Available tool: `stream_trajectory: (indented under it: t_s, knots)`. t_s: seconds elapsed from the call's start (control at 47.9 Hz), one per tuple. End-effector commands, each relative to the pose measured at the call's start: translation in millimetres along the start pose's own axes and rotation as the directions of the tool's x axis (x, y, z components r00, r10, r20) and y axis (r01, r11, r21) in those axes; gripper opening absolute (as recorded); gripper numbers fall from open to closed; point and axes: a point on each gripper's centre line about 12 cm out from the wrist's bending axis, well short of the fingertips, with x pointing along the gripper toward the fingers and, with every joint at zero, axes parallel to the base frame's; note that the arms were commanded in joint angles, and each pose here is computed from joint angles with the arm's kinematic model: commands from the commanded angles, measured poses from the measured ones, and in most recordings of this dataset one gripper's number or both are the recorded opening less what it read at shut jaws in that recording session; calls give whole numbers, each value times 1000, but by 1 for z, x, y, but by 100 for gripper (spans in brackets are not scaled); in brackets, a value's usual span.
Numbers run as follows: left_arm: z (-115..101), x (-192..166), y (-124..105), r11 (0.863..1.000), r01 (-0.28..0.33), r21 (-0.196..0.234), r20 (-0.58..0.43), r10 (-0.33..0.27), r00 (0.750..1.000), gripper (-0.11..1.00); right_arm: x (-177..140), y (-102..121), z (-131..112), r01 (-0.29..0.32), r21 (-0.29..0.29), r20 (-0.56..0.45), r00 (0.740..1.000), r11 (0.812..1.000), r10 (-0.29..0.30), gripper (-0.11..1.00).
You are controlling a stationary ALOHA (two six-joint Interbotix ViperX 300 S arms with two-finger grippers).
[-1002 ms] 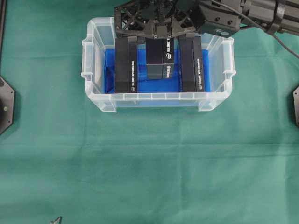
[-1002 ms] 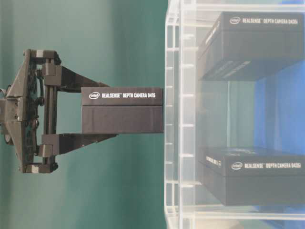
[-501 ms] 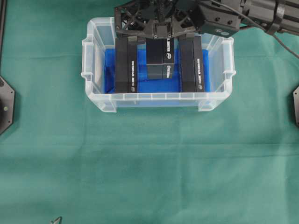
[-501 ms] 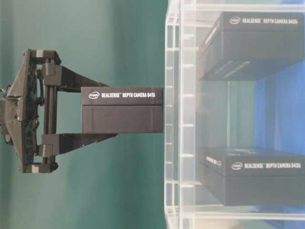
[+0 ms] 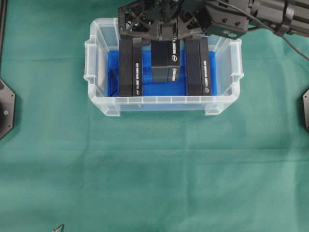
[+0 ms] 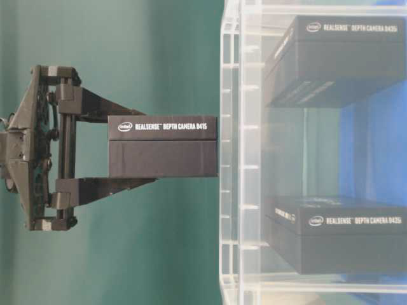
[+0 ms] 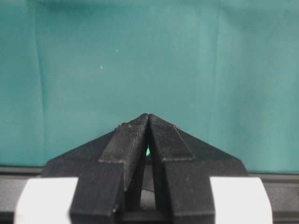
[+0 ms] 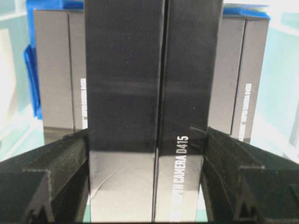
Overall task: Take the box out of the case with the right arm.
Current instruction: 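Lift the middle black box straight up out of the case, then carry the held box toward the front of the case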
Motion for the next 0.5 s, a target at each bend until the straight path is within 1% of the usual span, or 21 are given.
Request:
stream_trajectory:
  t_s: [0.0,0.083,0.209,0.48]
  knots:
    - [5,-7,1,1000,-2,-5,26,2,1000,0,-41,-11,-9,-91,1,3,996,996,91,65]
    - [5,-7,1,1000,-2,-5,26,2,1000,0,-42,-12,-19,-84,8,0,996,996,84,65]
    - [5,-7,1,1000,-2,-5,26,2,1000,0,-44,-14,-42,-67,1,-4,998,998,67,65]
    - [5,-7,1,1000,-2,-5,25,2,1000,0,-50,-19,-97,-74,13,-14,997,997,74,65]
